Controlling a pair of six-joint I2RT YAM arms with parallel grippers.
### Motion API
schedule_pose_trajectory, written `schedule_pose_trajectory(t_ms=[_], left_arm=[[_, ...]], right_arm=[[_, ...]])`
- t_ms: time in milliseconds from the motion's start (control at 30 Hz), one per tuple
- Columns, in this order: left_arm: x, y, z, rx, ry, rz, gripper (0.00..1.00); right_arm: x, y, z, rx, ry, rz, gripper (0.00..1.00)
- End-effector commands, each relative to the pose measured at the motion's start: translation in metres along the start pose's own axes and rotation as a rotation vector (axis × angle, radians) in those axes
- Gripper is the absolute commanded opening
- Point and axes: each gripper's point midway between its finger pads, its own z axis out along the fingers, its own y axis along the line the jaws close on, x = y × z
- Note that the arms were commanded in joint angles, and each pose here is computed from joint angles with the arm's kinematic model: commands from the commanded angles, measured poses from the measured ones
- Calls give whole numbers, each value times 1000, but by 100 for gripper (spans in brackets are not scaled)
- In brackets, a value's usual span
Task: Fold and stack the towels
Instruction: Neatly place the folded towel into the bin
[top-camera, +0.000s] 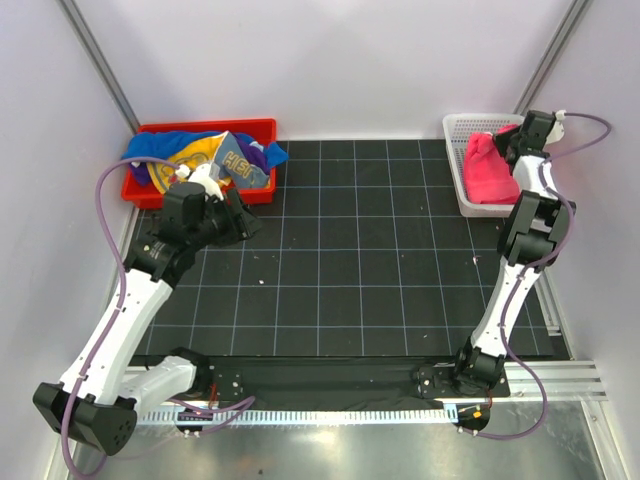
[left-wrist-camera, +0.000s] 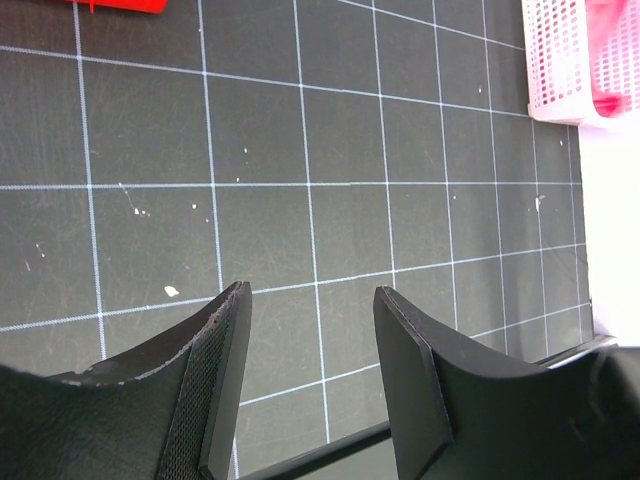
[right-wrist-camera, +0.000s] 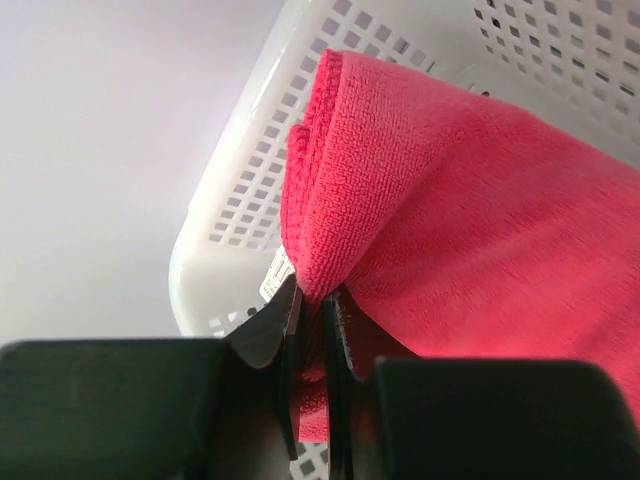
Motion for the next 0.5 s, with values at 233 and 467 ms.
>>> schedule_pose_trajectory(t_ms=[233,467], left_arm=[[-3,6,4,-19,-13,21,56],[-2,9,6,-30,-6,18,56]], right_arm=[[-9,32,38,-162,-70,14,1],[-10,34,45,-176,-77,11,34]])
